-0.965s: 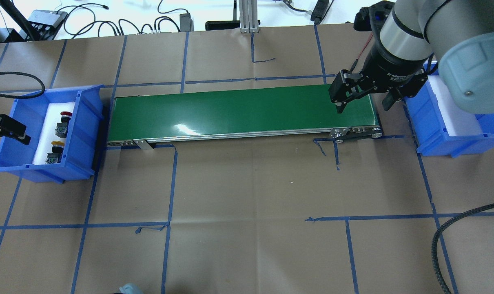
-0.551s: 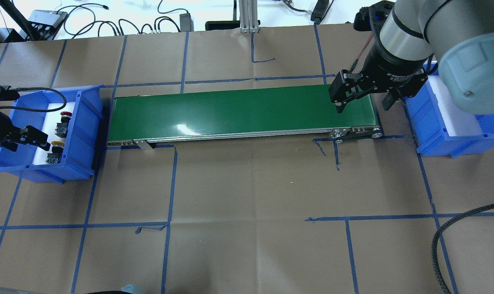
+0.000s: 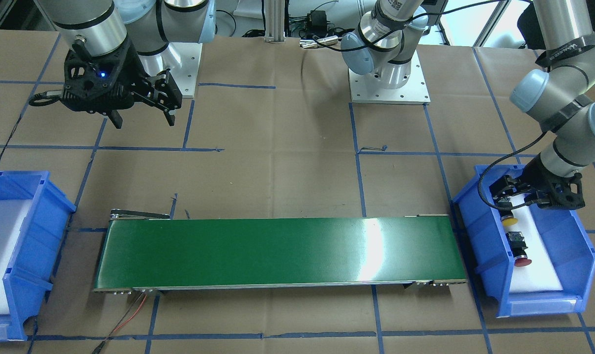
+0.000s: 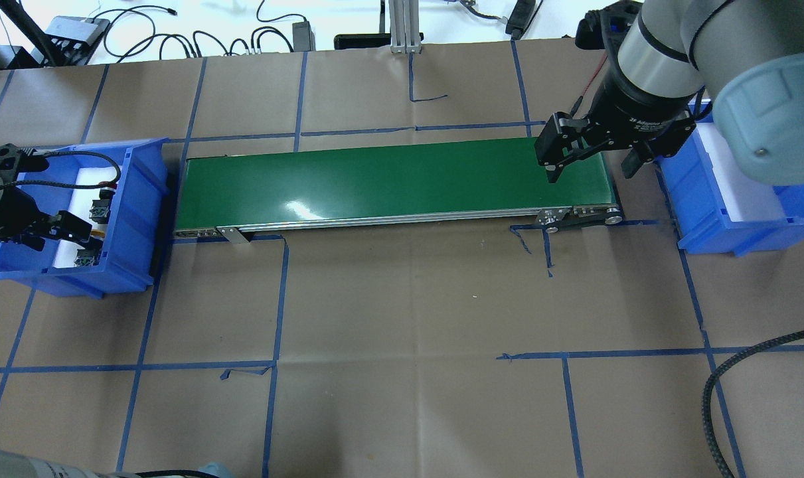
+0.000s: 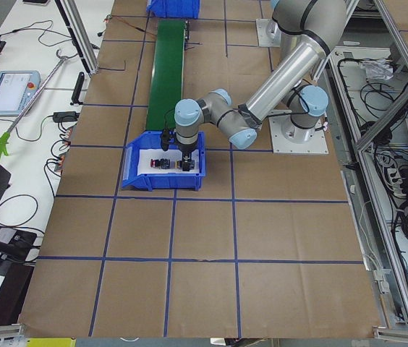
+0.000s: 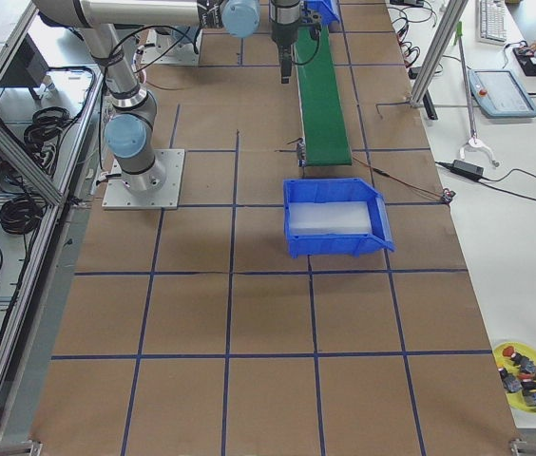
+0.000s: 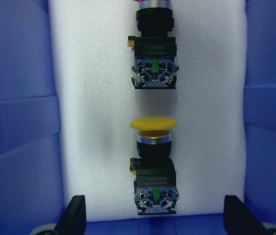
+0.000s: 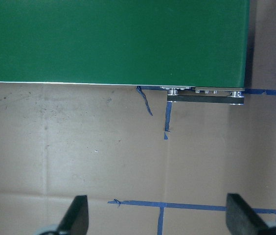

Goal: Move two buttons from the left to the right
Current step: 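Lower the left gripper and grasp the yellow-capped button, then lift the yellow button and carry it onto the green conveyor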

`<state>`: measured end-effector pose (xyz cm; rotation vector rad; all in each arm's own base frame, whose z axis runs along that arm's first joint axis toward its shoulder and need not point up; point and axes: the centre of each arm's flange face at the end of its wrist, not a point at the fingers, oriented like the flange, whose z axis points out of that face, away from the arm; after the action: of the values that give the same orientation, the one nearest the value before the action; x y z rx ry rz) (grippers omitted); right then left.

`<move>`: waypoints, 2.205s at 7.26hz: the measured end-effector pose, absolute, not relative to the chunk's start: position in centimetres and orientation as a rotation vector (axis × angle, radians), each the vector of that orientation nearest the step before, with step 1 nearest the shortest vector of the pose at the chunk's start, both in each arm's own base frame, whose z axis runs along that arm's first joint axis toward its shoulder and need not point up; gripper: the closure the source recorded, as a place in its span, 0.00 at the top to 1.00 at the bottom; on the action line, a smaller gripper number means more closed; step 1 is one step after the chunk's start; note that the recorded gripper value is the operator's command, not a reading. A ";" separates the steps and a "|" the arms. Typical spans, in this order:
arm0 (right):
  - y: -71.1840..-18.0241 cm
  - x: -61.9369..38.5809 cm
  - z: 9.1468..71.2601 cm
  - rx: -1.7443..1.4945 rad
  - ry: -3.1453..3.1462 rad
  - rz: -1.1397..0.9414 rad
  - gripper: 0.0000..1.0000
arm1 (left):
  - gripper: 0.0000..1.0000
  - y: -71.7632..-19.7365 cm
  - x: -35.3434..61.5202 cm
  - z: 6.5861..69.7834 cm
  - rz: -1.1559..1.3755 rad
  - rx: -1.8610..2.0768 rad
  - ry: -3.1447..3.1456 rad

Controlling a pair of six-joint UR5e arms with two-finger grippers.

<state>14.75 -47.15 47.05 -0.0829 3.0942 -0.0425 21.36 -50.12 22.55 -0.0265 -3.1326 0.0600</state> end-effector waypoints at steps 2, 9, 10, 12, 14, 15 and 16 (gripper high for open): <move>-47.4 14.8 46.6 -0.085 3.094 -0.025 1.00 | 0.99 -50.0 21.4 21.4 0.050 -0.024 -3.127; -47.3 14.2 46.9 -0.078 3.096 -0.028 1.00 | 0.03 -50.4 21.9 21.2 0.044 -0.008 -3.135; -47.5 14.2 46.7 -0.074 3.095 -0.031 1.00 | 0.03 -50.6 21.9 22.4 0.069 -0.013 -3.147; -47.6 14.1 47.1 -0.076 3.095 -0.049 1.00 | 0.03 -50.9 22.0 26.5 0.102 -0.023 -3.163; -47.6 13.8 47.8 -0.067 3.098 -0.071 1.00 | 0.03 -51.3 22.4 32.7 0.055 -0.024 -3.155; -47.3 13.7 48.2 -0.061 3.096 -0.082 1.00 | 0.03 -51.6 22.7 35.8 0.023 -0.025 -3.154; -46.9 13.8 48.5 -0.064 3.093 -0.091 1.00 | 0.03 -52.1 22.8 38.2 0.001 -0.025 -3.150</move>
<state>13.76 -46.94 48.53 -0.0638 3.0931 -0.0914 22.79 -52.11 38.23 -0.0253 -3.1503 0.0011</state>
